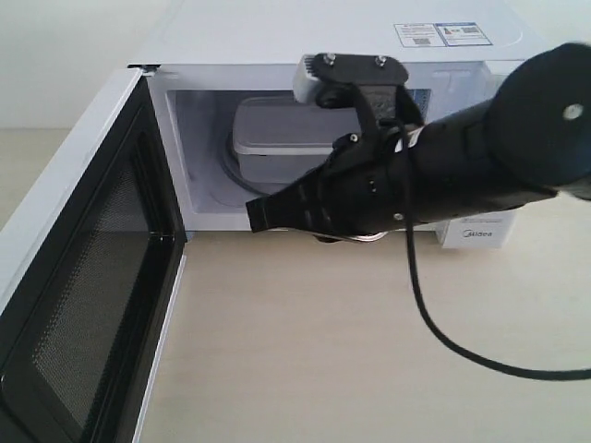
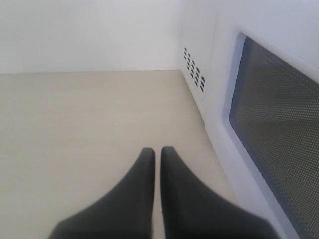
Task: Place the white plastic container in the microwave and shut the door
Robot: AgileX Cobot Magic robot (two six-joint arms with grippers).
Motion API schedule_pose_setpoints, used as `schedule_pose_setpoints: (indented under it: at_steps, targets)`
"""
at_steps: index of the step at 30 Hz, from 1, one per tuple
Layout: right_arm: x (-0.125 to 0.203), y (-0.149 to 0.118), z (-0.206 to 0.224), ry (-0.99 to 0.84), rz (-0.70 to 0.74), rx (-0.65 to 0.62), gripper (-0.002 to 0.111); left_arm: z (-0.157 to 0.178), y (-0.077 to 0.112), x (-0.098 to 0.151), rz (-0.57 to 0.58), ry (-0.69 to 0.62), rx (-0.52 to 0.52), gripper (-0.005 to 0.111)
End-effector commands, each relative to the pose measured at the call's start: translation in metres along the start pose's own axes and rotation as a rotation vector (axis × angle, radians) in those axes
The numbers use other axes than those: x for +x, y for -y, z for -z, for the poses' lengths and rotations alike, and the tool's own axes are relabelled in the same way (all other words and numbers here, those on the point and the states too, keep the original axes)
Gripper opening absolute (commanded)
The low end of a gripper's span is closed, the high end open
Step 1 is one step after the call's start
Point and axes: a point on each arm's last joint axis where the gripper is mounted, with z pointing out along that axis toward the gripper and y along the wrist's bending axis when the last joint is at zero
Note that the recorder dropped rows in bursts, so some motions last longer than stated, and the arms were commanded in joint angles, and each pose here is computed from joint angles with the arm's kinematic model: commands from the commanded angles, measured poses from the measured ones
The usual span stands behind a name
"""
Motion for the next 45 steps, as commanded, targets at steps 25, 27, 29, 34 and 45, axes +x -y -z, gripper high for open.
schedule_pose_setpoints:
  at_steps: [25, 27, 29, 34, 45]
  targets:
    - [0.008, -0.034, 0.184, 0.328, 0.129, -0.160, 0.000, 0.000, 0.000, 0.001, 0.014, 0.001, 0.004, 0.004]
    - [0.008, -0.031, 0.184, 0.327, 0.158, -0.136, 0.000, 0.000, 0.000, 0.001, 0.014, 0.001, 0.004, 0.004]
    - [0.007, -0.024, 0.186, 0.334, 0.134, -0.099, 0.000, 0.000, 0.000, 0.001, 0.014, 0.001, 0.004, 0.004]
    - [0.011, 0.000, 0.196, 0.365, 0.012, 0.018, 0.000, 0.000, 0.000, 0.001, 0.014, 0.001, 0.004, 0.004]
    - [0.093, 0.039, 0.216, 0.714, -0.134, 0.300, 0.000, 0.000, 0.000, 0.001, 0.014, 0.001, 0.004, 0.004]
